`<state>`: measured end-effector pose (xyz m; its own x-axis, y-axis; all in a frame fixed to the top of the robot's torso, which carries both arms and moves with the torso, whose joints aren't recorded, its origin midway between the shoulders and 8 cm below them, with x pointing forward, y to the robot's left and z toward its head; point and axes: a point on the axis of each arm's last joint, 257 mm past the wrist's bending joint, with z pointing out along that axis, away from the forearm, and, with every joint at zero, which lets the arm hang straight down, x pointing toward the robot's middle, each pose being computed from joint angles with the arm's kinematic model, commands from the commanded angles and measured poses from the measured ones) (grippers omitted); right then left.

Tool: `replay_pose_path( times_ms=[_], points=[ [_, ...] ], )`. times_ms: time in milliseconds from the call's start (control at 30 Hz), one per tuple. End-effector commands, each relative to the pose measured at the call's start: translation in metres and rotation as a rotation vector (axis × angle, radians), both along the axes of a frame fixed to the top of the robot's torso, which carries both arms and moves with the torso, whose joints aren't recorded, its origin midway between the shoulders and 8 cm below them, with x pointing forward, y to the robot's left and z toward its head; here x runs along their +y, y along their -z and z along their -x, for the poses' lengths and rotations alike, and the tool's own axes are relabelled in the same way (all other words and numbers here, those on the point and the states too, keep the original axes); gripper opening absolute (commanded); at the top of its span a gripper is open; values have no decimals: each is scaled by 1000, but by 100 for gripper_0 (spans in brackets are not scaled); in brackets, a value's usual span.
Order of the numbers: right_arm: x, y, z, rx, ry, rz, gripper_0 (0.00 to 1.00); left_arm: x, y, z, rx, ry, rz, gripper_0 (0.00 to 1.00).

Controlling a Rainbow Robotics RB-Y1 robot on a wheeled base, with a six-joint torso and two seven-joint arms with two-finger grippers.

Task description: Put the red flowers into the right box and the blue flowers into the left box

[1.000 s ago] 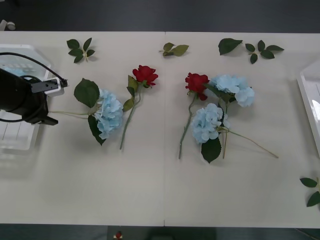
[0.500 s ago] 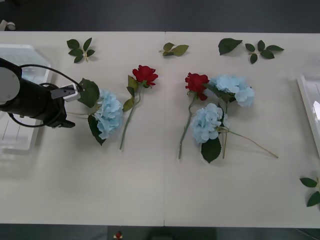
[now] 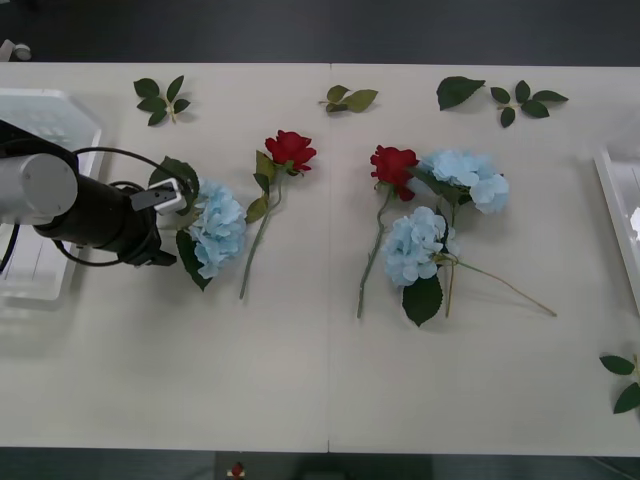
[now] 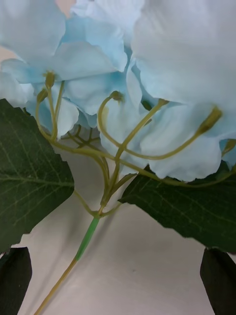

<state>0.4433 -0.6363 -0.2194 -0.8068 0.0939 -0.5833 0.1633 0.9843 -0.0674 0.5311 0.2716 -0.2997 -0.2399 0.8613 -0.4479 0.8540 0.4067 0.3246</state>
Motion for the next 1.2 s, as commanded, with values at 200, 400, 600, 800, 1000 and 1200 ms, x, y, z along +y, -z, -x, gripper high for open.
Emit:
replay_pose_path(
  times_ms=[200,400,600,800,1000,1200],
  points=[
    [-2,-16,-11,-31,-10,18,100,-15,-18,-25,-89,35,-35,100],
    [-2,-16,-10,-33,-8,13,100,-18,-14,-26,-91,28,-36,100],
    [2,-18,-12,-42,-14,-4,100,-17,-6,-25,-79,18,-33,100],
    [33,-29,-24,-95,-41,-127,100,-19,-1,-25,-75,11,-28,95],
    [81,-52,-34,-118,-165,-180,100,-20,-2,-27,-82,10,-24,25],
    [153,-70,-37,-163,-372,-155,100,-23,-3,-28,-88,10,-16,13]
  ],
)
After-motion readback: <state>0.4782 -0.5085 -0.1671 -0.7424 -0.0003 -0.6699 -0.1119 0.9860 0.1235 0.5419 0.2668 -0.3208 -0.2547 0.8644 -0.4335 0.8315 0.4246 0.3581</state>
